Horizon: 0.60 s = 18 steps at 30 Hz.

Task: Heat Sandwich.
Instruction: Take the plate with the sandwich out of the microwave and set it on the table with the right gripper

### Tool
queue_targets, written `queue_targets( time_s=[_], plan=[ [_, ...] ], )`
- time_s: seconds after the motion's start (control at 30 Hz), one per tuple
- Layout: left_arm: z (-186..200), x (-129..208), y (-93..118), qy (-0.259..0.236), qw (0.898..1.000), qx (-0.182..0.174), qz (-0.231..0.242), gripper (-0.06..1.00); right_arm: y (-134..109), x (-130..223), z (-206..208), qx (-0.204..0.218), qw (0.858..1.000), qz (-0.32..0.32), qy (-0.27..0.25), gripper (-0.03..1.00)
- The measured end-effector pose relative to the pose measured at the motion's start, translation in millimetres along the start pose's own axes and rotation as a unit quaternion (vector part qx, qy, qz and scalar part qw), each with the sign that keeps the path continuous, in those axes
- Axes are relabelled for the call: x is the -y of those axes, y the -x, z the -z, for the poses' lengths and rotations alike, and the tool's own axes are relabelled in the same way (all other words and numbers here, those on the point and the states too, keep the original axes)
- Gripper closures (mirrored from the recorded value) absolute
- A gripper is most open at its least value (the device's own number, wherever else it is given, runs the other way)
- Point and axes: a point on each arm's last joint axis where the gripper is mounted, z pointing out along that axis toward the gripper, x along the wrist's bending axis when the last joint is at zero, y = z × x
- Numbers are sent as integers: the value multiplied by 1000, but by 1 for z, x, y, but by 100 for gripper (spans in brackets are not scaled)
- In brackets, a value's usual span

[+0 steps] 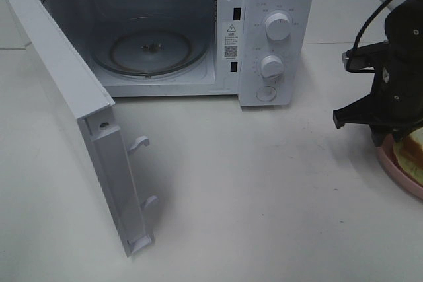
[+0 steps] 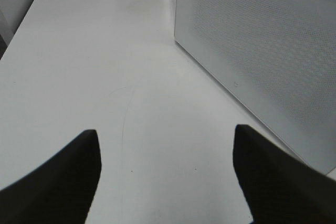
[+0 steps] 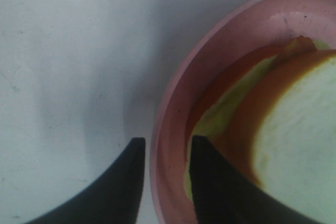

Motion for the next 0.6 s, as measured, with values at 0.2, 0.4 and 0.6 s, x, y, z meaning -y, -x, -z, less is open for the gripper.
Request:
queue_targets(
  time_s=[0.2,0.4,0.6],
  plan=[
    [0,0,0,0,1000,0,0,29,0,0,1,-2,1000,12,3,43],
    [0,0,0,0,1000,0,0,29,1,-1,8,-9,1000,12,12,40],
    [0,0,0,0,1000,0,0,29,5,-3,26,-20,999,-5,38,40]
  ],
)
